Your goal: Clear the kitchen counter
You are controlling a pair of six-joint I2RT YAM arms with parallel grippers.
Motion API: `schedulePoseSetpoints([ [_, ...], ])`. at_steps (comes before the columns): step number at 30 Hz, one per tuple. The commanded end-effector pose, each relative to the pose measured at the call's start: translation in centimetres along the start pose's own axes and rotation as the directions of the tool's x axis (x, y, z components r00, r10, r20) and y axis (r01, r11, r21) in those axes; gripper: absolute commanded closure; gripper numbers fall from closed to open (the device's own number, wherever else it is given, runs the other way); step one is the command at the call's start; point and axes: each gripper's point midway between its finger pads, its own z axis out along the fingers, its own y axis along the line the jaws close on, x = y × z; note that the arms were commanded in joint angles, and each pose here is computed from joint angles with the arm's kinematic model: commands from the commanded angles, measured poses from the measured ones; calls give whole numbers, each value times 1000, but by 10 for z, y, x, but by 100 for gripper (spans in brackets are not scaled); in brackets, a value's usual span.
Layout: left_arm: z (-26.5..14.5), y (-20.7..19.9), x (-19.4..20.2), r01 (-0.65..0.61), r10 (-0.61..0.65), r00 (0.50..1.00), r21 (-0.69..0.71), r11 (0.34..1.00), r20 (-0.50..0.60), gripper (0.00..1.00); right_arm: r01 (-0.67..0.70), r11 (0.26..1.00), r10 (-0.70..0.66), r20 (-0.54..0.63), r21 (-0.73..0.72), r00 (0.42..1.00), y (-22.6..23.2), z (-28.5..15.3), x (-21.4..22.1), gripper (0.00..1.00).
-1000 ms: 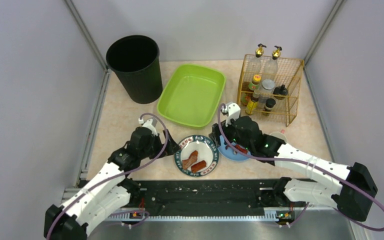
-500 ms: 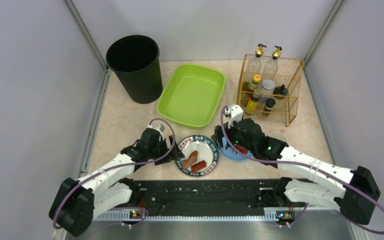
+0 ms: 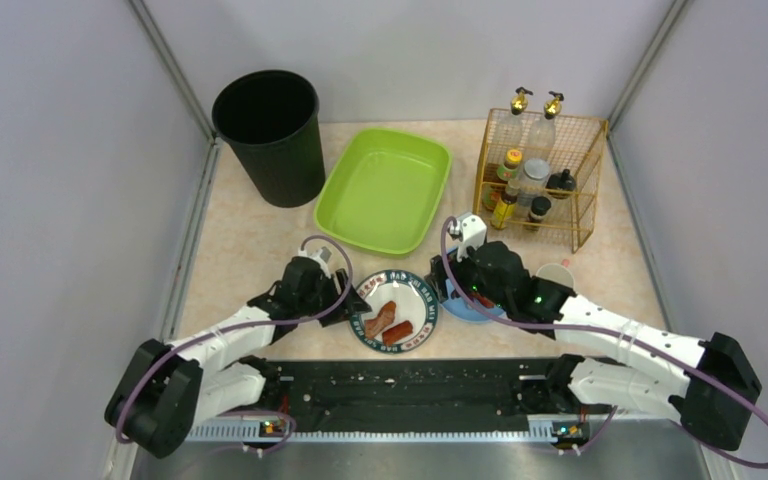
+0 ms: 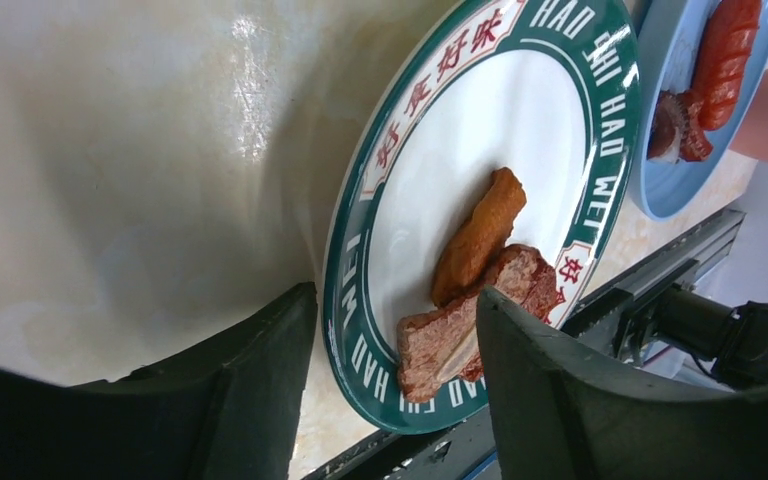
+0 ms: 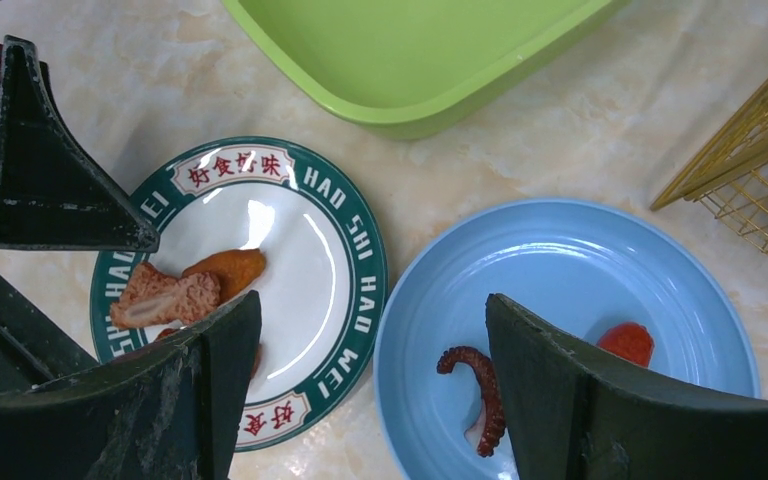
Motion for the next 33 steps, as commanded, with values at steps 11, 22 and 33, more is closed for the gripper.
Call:
schedulePoseSetpoints([
  [11, 16, 39, 3, 88, -88, 996, -31, 996, -1, 64, -2, 1000, 4, 63, -22, 998, 6, -3, -13, 19],
  [22, 21, 43, 3, 110, -110, 994, -9, 994, -20, 100, 0, 1000, 1, 60, -17, 998, 5, -1, -11, 19],
  [33, -6, 30, -11, 87, -87, 993, 9, 996, 83, 100, -2, 1000, 3, 73, -19, 997, 5, -5, -17, 19],
])
